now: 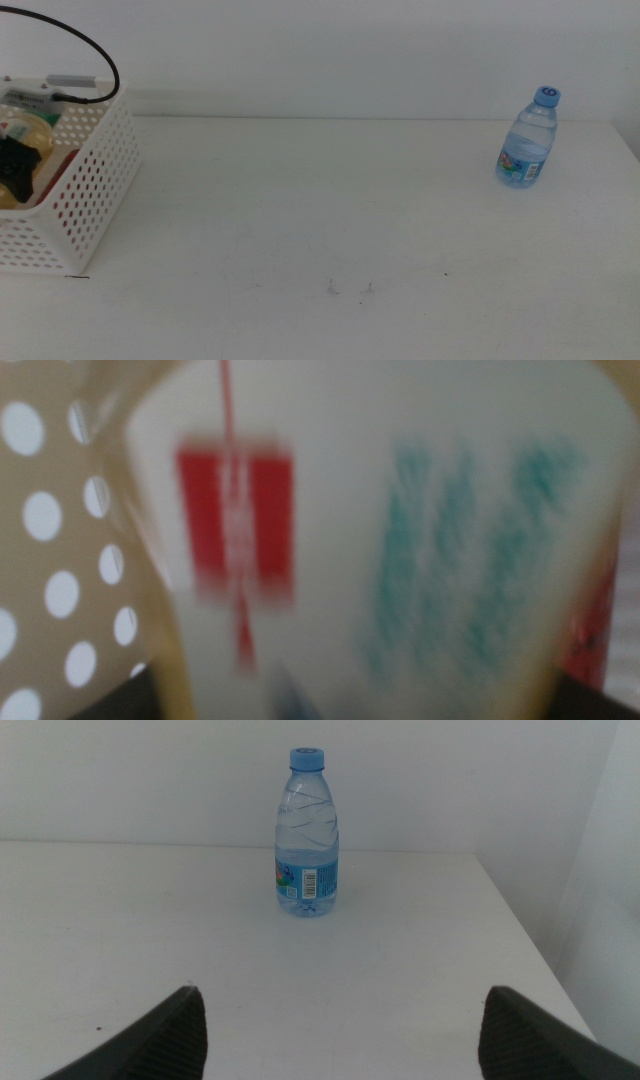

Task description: Use arms to grab the bottles and put them into the dustbin to the left of the table.

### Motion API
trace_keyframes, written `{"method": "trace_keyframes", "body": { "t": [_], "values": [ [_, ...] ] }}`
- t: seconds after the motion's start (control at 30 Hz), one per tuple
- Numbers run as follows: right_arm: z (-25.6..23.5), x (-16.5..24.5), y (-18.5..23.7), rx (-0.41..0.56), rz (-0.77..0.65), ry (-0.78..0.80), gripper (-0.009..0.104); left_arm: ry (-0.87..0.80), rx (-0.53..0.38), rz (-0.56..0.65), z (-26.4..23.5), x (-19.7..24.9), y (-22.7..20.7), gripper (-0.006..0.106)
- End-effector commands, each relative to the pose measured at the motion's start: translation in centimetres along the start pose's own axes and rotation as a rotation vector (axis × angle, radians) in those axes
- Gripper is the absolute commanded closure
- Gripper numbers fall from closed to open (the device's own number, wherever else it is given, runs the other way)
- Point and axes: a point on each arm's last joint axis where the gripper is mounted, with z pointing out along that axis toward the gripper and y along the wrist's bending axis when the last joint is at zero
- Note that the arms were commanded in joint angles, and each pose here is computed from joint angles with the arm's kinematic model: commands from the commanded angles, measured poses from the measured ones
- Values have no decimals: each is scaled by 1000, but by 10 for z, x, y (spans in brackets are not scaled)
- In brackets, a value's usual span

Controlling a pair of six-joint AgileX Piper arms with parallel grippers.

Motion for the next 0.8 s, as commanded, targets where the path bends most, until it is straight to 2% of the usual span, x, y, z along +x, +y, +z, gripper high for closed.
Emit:
{"method": "trace_keyframes", "body": {
  "t": [0.0,0.03,0.07,0.2,0.33,0.4,0.5,0.63,0.77],
  "values": [
    [0,0,0,9,-11,-13,3,-45,-32,6,-12,-3,3,17],
    [0,0,0,9,-11,-13,3,-46,-31,-10,-12,-3,3,9],
    [0,0,0,9,-11,-13,3,-50,-28,-25,-12,-4,3,6],
    [0,0,0,9,-11,-13,3,-102,-15,-41,-34,-5,-8,7],
    [0,0,0,9,-11,-13,3,-237,-31,-45,-90,-2,-32,7],
    [0,0,0,9,-11,-13,3,-309,-7,-44,-122,3,-52,7],
    [0,0,0,9,-11,-13,3,-444,48,18,-166,17,-91,7],
    [0,0,0,9,-11,-13,3,-686,92,178,-216,48,-152,7],
    [0,0,0,9,-11,-13,3,-812,166,301,-246,84,-197,7]
  ]
}}
